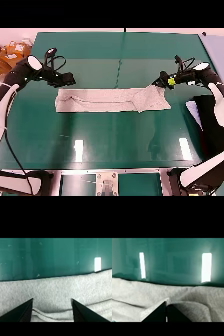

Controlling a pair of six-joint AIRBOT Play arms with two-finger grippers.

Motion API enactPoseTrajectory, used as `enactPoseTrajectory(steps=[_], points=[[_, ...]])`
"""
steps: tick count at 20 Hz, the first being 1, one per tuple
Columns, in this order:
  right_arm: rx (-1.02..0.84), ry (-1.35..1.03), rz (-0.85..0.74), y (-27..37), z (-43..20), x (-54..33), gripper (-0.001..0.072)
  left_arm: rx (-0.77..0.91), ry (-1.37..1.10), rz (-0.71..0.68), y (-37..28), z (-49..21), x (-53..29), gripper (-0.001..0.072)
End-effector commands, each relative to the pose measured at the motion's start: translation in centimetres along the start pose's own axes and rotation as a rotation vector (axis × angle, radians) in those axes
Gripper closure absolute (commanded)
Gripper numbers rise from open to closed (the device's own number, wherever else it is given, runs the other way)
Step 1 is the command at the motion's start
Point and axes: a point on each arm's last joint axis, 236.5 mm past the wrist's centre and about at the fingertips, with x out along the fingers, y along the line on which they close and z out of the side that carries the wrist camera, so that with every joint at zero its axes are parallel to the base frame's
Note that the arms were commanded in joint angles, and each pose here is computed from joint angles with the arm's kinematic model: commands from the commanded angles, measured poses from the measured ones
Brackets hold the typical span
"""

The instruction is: Fold the shirts.

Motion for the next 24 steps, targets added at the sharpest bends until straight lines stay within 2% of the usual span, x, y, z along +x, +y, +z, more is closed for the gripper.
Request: enactPoseTrajectory(steps=[1,2,3,4,8,11,13,16,18,19,20,21,23,24], points=[[0.003,0.016,-0.027,-1.4,-0.2,0.3,0.0682,0.001,0.003,-0.004,-0.2,0.0,-0.2,0.0168],[0.004,0.018,-0.023,-1.4,-0.2,-0.3,0.0498,0.001,0.007,-0.006,-0.2,-0.1,-0.2,0.0168],[0.003,0.024,-0.018,-1.7,-0.1,-1.2,0.0246,0.004,0.021,-0.009,-0.3,-0.3,-0.3,0.0167],[0.01,0.023,-0.02,-2.3,0.2,-2.4,0.0129,0.018,0.032,-0.013,-0.5,-0.3,-0.6,0.0167],[0.084,0.012,-0.04,-7.6,-0.4,-6.0,0.0125,0.064,0.006,-0.041,-2.2,1.7,-2.9,0.0167],[0.114,0.06,-0.026,-10.4,-2.9,-5.0,0.0124,0.051,-0.032,-0.103,-4.0,2.9,-3.6,0.0167],[0.143,0.108,-0.001,-10.8,-4.6,-3.2,0.0124,0.055,-0.041,-0.125,-4.6,3.1,-3.6,0.0167],[0.107,0.159,0.108,-7.7,-5.8,-0.8,0.0124,0.053,-0.044,-0.153,-5.4,3.1,-3.6,0.0167],[0.058,0.185,0.124,-5.6,-6.0,0.5,0.013,0.078,-0.04,-0.164,-6.1,2.9,-3.5,0.0168],[0.03,0.195,0.126,-4.5,-5.9,1.0,0.0221,0.084,-0.039,-0.173,-6.8,2.8,-3.3,0.0168],[-0.001,0.205,0.129,-3.4,-5.8,1.3,0.0548,0.093,-0.037,-0.18,-7.4,2.6,-3.2,0.0169],[-0.032,0.223,0.139,-2.1,-5.8,1.3,0.0696,0.103,-0.034,-0.185,-8.0,2.5,-2.9,0.0179],[-0.077,0.26,0.163,0.6,-5.8,0.2,0.0697,0.135,-0.01,-0.197,-9.2,1.7,-2.0,0.0683],[-0.106,0.262,0.169,2.2,-5.7,-0.9,0.0698,0.143,0.005,-0.205,-9.9,1.2,-1.3,0.0688]])
